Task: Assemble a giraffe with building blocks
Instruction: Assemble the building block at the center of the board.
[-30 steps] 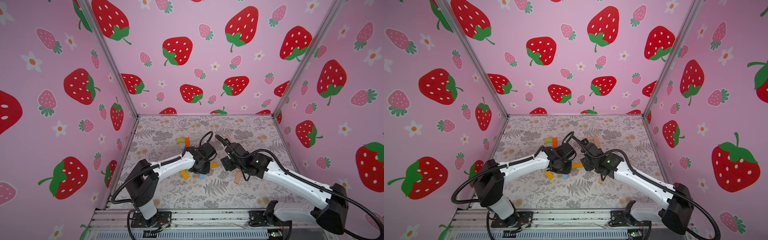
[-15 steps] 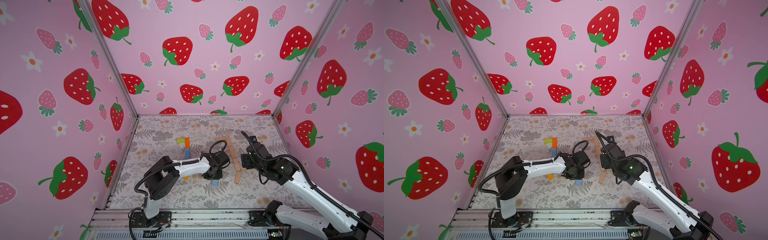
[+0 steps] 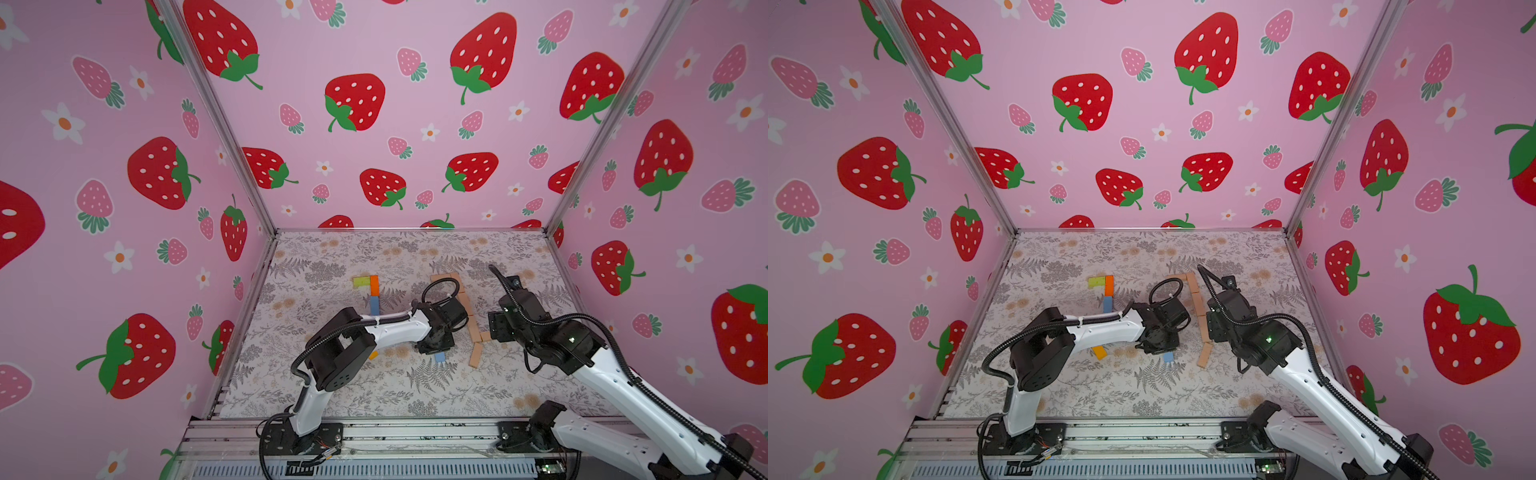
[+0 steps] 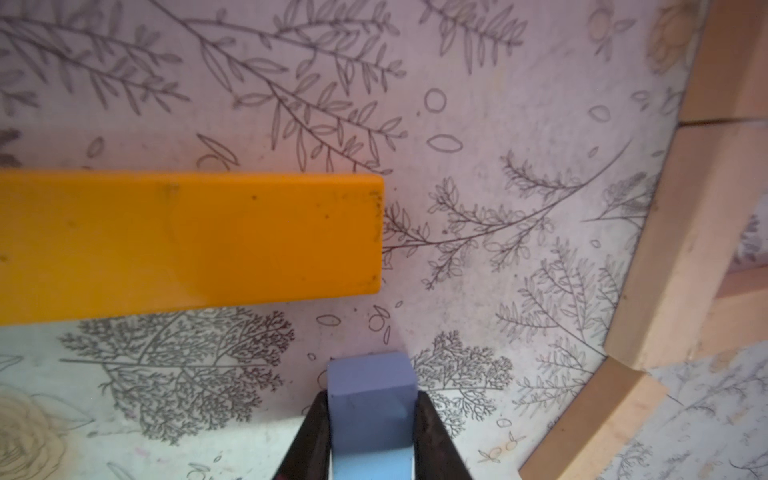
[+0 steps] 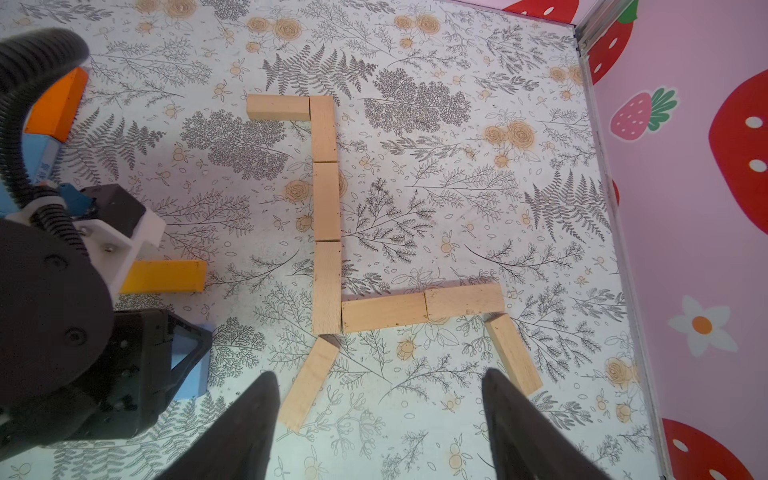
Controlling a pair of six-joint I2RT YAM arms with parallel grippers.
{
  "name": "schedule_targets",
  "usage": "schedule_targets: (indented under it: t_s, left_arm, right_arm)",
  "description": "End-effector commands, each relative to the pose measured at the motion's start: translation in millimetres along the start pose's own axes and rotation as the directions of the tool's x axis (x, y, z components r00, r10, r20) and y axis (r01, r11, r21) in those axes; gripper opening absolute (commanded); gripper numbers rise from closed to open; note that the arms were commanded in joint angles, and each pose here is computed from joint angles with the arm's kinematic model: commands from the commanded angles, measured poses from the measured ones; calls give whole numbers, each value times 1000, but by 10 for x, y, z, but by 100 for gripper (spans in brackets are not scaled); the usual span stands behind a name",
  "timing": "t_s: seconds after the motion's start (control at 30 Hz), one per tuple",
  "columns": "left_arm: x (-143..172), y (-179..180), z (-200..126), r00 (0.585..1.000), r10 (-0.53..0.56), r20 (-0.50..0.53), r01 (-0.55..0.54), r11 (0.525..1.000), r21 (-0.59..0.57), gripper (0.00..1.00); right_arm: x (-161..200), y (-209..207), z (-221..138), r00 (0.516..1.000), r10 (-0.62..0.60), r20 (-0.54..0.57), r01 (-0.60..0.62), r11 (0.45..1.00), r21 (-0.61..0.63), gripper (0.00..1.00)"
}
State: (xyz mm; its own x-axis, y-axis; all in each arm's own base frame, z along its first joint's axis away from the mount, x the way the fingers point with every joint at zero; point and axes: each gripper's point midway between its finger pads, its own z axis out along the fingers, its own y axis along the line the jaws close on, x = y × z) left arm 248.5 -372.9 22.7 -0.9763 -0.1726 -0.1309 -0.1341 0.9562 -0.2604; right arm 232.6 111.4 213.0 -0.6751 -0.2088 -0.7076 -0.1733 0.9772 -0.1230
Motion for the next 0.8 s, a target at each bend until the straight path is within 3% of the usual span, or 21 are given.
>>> schedule_targets:
  t_s: [0.0, 0.07, 0.27, 0.33, 0.53, 0.77]
  left_arm:
    - [-59, 180, 97, 999, -45, 19, 47, 996, -73, 27]
    - [-63, 193, 94, 999, -42, 18, 44, 996, -80, 37]
    - [-17, 230, 88, 999, -40, 3, 40, 996, -85, 51]
    - [-9, 240, 77, 999, -37, 0, 37, 996, -85, 51]
    - [30, 250, 88, 999, -31, -12, 30, 996, -85, 35]
    - [-32, 280, 61, 1000, -19, 4, 20, 995, -95, 33]
  right_arm:
    - [65, -54, 6, 1000, 7, -17, -7, 1000, 15, 77]
    - [65, -62, 9, 1000, 8, -17, -8, 1000, 16, 77]
    - [66, -69, 22, 1000, 11, -19, -11, 1000, 14, 77]
    - [64, -70, 25, 1000, 12, -20, -12, 1000, 14, 77]
    - [59, -52, 29, 1000, 22, -19, -22, 1000, 3, 77]
    - [81, -54, 41, 999, 28, -24, -27, 1000, 4, 76]
